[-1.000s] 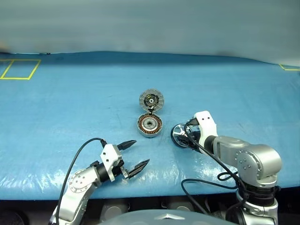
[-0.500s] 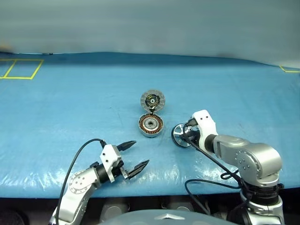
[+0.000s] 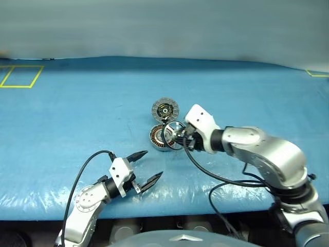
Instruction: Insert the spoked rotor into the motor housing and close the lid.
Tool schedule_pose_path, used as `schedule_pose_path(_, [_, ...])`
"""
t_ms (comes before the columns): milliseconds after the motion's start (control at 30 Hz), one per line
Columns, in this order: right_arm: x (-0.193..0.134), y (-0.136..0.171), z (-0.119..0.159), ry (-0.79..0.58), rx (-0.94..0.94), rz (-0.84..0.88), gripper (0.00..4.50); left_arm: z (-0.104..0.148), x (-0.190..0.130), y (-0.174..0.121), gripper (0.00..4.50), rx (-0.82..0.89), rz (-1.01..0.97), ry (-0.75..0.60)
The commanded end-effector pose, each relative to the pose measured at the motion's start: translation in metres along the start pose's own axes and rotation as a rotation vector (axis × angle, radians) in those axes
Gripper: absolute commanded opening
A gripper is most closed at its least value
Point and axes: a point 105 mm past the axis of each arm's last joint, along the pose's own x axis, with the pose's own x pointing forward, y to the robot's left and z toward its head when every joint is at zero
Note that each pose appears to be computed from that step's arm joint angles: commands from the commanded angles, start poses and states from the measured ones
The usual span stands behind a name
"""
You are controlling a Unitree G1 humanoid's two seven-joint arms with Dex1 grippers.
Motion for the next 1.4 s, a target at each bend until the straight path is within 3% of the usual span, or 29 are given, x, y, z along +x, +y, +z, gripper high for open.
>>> schedule_pose_path(33, [0.013,-0.008,0.015,-0.059,-0.031,-0.045,1.32,0.004,0.000,0.004,4.50,0.044,0.043,-0.026])
schedule_pose_path(833, [0.029,-0.003,-0.016,0.079,-0.017,0.072,1.32,0.000,0.003,-0.006,4.50,-0.017,0.026,-0.029])
schedule_pose_path(1100, [0.033,-0.004,-0.016,0.080,-0.015,0.052,3.88,-0.002,0.001,-0.008,4.50,-0.029,0.019,-0.026])
schedule_pose_path(1300, [0.020,-0.006,0.004,-0.013,0.022,0.056,3.88,-0.003,0.000,-0.008,4.50,-0.033,0.009,-0.022])
schedule_pose_path(1400, [-0.002,-0.015,0.002,-0.001,-0.014,0.036,3.30,-0.003,0.000,-0.008,4.50,-0.027,0.014,-0.026])
